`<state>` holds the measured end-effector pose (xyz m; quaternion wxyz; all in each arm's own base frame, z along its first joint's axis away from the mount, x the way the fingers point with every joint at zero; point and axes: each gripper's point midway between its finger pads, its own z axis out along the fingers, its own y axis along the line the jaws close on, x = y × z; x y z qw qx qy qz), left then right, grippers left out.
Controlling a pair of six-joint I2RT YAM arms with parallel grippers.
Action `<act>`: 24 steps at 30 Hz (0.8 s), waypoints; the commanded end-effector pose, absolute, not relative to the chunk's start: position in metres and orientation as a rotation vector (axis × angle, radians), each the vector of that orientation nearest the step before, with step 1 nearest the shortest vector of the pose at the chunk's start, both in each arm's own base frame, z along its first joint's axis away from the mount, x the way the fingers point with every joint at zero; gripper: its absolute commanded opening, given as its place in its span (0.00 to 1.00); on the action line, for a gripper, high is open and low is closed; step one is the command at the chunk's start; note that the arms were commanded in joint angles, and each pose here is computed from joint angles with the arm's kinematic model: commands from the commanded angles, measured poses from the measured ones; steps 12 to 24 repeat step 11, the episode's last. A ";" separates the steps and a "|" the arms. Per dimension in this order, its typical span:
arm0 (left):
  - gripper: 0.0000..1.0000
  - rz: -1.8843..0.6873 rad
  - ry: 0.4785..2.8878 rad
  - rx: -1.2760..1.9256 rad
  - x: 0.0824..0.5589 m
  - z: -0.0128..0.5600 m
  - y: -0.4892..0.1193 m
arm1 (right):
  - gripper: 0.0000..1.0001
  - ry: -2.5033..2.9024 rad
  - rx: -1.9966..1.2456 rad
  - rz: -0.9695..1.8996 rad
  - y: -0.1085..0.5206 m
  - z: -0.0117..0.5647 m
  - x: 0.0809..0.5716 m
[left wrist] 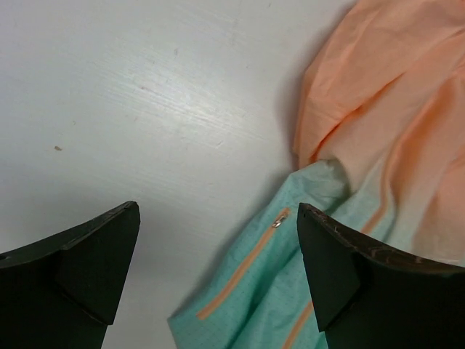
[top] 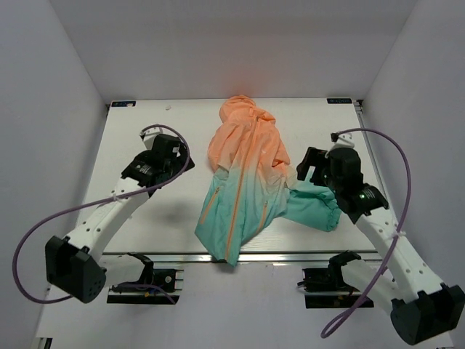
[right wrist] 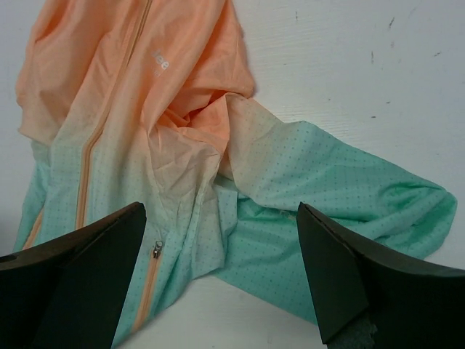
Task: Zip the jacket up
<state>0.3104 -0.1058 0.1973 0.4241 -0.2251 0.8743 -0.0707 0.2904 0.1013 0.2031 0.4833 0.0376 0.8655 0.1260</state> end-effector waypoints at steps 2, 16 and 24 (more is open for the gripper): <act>0.98 -0.218 2.182 -0.469 0.315 0.206 -0.108 | 0.89 1.994 0.157 0.307 0.089 0.232 0.282; 0.98 -0.234 2.102 -0.446 0.302 0.211 -0.096 | 0.89 1.932 0.200 0.291 0.079 0.242 0.278; 0.98 -0.234 2.102 -0.446 0.302 0.211 -0.096 | 0.89 1.932 0.200 0.291 0.079 0.242 0.278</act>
